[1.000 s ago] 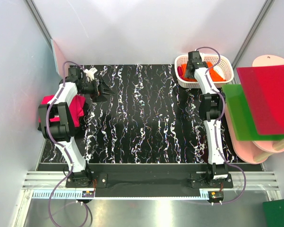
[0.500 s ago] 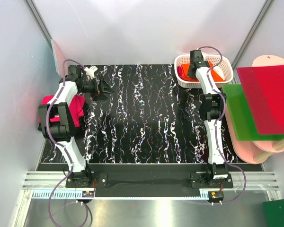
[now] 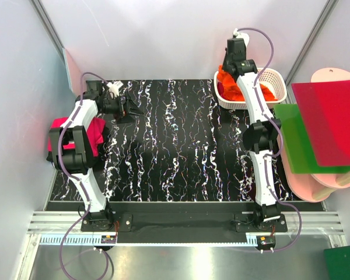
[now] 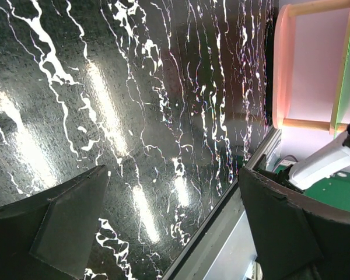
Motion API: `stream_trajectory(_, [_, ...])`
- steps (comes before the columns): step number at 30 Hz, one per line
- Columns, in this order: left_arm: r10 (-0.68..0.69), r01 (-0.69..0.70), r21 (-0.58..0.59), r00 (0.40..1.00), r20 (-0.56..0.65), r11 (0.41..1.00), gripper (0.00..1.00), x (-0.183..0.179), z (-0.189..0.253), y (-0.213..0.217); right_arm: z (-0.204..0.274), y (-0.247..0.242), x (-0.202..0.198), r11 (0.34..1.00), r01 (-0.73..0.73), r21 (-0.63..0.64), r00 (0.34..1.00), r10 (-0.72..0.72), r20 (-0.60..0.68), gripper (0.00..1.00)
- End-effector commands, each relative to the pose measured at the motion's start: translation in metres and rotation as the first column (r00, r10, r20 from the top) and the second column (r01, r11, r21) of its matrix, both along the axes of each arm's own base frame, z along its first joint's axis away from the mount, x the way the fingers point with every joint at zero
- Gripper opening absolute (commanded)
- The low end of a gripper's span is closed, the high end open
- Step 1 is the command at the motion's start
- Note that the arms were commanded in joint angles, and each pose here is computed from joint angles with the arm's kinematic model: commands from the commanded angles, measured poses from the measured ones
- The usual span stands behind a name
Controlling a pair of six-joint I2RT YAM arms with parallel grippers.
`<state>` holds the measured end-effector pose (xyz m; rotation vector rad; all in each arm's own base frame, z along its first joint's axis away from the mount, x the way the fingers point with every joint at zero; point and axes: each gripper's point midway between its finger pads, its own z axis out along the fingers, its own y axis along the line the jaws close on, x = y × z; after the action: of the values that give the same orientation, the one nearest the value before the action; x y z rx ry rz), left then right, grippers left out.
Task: Fold and stack the t-shirts
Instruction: Grab crumpled tshirt from bin with the right arm, then move the tshirt to the center of the board
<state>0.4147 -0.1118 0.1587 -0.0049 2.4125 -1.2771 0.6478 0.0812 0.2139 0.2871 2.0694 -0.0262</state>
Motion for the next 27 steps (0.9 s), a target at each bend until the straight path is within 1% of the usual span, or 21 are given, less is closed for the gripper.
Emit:
stream_trajectory(1, [-0.022, 0.022, -0.004, 0.998, 0.065, 1.000, 0.99, 0.006, 0.018, -0.001, 0.144, 0.033, -0.025, 0.997, -0.073, 0.001, 0.956, 0.070, 0.285, 0.00])
stream_trajectory(3, [-0.020, 0.020, 0.005, 0.998, 0.068, 1.000, 0.99, 0.006, 0.018, 0.000, 0.169, 0.053, -0.041, 0.991, -0.134, 0.009, 0.940, 0.125, 0.317, 0.00])
stream_trajectory(5, [0.005, -0.007, 0.033, 0.998, 0.063, 0.999, 0.99, 0.007, 0.016, 0.006, 0.180, 0.073, -0.056, 0.980, -0.200, 0.016, 0.929, 0.185, 0.322, 0.00])
stream_trajectory(6, [0.024, -0.028, 0.058, 0.997, 0.077, 0.998, 0.99, 0.008, 0.020, 0.010, 0.187, 0.089, -0.071, 0.970, -0.242, 0.016, 0.921, 0.225, 0.318, 0.00])
stream_trajectory(7, [0.071, -0.082, 0.127, 0.994, 0.082, 0.989, 0.99, 0.014, 0.015, 0.020, 0.190, 0.101, -0.081, 0.961, -0.275, 0.008, 0.914, 0.259, 0.312, 0.00])
stream_trajectory(9, [0.129, -0.148, 0.167, 0.984, 0.121, 0.975, 0.99, 0.023, 0.025, 0.029, 0.196, 0.115, -0.108, 0.950, -0.313, -0.001, 0.908, 0.300, 0.294, 0.00])
stream_trajectory(10, [0.160, -0.183, 0.201, 0.979, 0.125, 0.962, 0.99, 0.028, 0.024, 0.035, 0.199, 0.136, -0.125, 0.934, -0.356, -0.013, 0.893, 0.345, 0.288, 0.00])
stream_trajectory(11, [0.185, -0.208, 0.206, 0.975, 0.123, 0.956, 0.99, 0.032, 0.027, 0.037, 0.196, 0.142, -0.135, 0.930, -0.366, -0.020, 0.894, 0.358, 0.269, 0.00])
stream_trajectory(13, [0.214, -0.234, 0.212, 0.970, 0.113, 0.949, 0.99, 0.036, 0.024, 0.040, 0.208, 0.159, -0.167, 0.913, -0.407, -0.029, 0.881, 0.401, 0.252, 0.00])
stream_trajectory(14, [0.219, -0.235, 0.202, 0.971, 0.101, 0.951, 0.99, 0.035, 0.023, 0.038, 0.224, 0.161, -0.179, 0.909, -0.417, -0.017, 0.872, 0.406, 0.273, 0.00])
stream_trajectory(15, [0.225, -0.244, 0.196, 0.967, 0.117, 0.950, 0.99, 0.036, 0.026, 0.039, 0.218, 0.162, -0.192, 0.907, -0.421, 0.001, 0.884, 0.410, 0.226, 0.00])
stream_trajectory(16, [0.230, -0.248, 0.195, 0.967, 0.111, 0.949, 0.99, 0.033, 0.021, 0.038, 0.223, 0.171, -0.204, 0.894, -0.448, 0.015, 0.873, 0.434, 0.224, 0.00])
stream_trajectory(17, [0.237, -0.262, 0.188, 0.961, 0.142, 0.947, 0.99, 0.031, 0.030, 0.038, 0.238, 0.172, -0.216, 0.886, -0.463, 0.025, 0.862, 0.443, 0.246, 0.00])
stream_trajectory(18, [0.243, -0.275, 0.186, 0.954, 0.175, 0.943, 0.99, 0.032, 0.036, 0.039, 0.236, 0.173, -0.229, 0.880, -0.474, 0.028, 0.862, 0.457, 0.218, 0.00])
stream_trajectory(19, [0.242, -0.274, 0.182, 0.953, 0.181, 0.944, 0.99, 0.027, 0.035, 0.039, 0.239, 0.175, -0.238, 0.877, -0.480, 0.030, 0.859, 0.463, 0.217, 0.00])
stream_trajectory(20, [0.241, -0.283, 0.177, 0.944, 0.226, 0.943, 0.99, 0.024, 0.050, 0.039, 0.246, 0.180, -0.257, 0.864, -0.503, 0.031, 0.846, 0.485, 0.221, 0.00])
stream_trajectory(21, [0.247, -0.295, 0.183, 0.937, 0.246, 0.938, 0.99, 0.022, 0.054, 0.041, 0.245, 0.183, -0.268, 0.858, -0.513, 0.035, 0.843, 0.495, 0.211, 0.00])
stream_trajectory(24, [0.260, -0.321, 0.192, 0.922, 0.289, 0.927, 0.99, 0.005, 0.069, 0.044, 0.245, 0.189, -0.311, 0.827, -0.557, 0.075, 0.822, 0.536, 0.193, 0.00])
stream_trajectory(25, [0.268, -0.325, 0.194, 0.925, 0.270, 0.926, 0.99, -0.004, 0.063, 0.043, 0.228, 0.192, -0.321, 0.821, -0.566, 0.079, 0.821, 0.552, 0.146, 0.00])
stream_trajectory(26, [0.277, -0.343, 0.190, 0.912, 0.304, 0.920, 0.99, -0.014, 0.076, 0.044, 0.241, 0.193, -0.349, 0.794, -0.598, 0.112, 0.798, 0.575, 0.180, 0.00])
stream_trajectory(27, [0.289, -0.353, 0.202, 0.913, 0.289, 0.914, 0.99, -0.025, 0.068, 0.045, 0.238, 0.194, -0.362, 0.784, -0.608, 0.125, 0.791, 0.587, 0.172, 0.00])
